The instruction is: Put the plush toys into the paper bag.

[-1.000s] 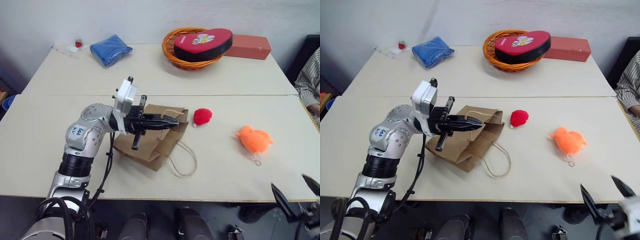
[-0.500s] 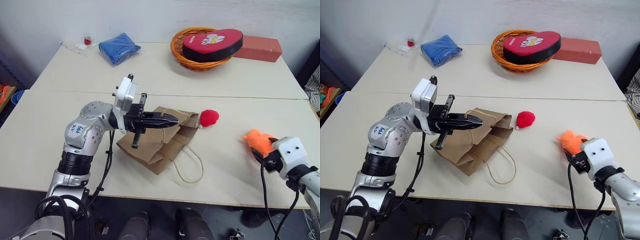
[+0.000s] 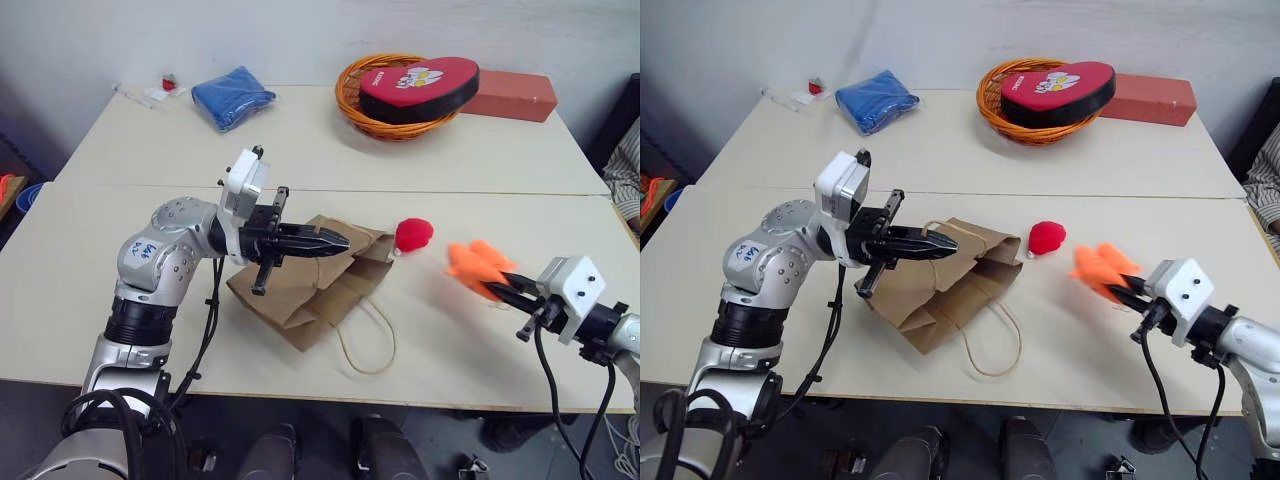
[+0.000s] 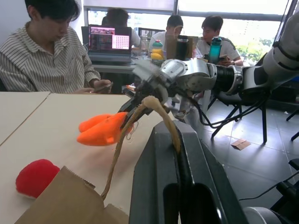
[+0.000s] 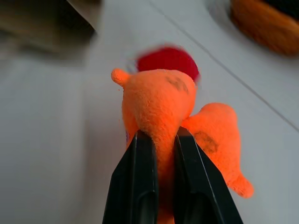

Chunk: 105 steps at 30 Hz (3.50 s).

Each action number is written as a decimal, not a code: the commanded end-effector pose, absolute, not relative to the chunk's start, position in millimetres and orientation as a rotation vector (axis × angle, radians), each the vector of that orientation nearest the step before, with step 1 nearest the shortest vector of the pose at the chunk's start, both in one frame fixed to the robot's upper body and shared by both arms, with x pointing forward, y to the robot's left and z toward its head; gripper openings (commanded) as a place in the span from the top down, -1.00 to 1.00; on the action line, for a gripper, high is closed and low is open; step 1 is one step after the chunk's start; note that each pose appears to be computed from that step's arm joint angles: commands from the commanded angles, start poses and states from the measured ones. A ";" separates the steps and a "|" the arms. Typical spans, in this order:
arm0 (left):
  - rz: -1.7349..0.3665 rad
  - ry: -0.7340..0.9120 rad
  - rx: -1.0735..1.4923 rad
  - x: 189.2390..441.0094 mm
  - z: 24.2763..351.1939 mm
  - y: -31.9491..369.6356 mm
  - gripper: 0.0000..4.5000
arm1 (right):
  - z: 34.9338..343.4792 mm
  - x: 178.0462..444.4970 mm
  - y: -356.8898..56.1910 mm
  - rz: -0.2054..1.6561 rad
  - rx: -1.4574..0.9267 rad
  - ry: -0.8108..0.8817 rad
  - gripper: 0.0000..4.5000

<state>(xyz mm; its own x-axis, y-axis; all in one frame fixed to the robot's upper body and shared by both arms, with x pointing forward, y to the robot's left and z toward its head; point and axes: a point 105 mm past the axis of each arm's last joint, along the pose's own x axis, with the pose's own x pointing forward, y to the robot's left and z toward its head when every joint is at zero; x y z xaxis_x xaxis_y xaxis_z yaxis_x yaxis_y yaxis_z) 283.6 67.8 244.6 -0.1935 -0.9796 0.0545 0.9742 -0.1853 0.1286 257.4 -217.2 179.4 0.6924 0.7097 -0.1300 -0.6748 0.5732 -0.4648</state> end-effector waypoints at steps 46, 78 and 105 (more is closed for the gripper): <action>-1.762 -0.181 0.015 273.8 243.6 66.3 1.00 | 186.8 259.9 -88.6 1.343 -0.313 -0.158 -0.99; -1.737 -0.164 0.020 281.4 245.4 69.8 1.00 | 160.2 339.3 -227.5 0.654 -0.518 0.027 -0.99; -1.700 -0.171 0.038 284.5 241.3 73.0 1.00 | 145.2 387.0 -198.1 0.672 -0.439 0.336 0.99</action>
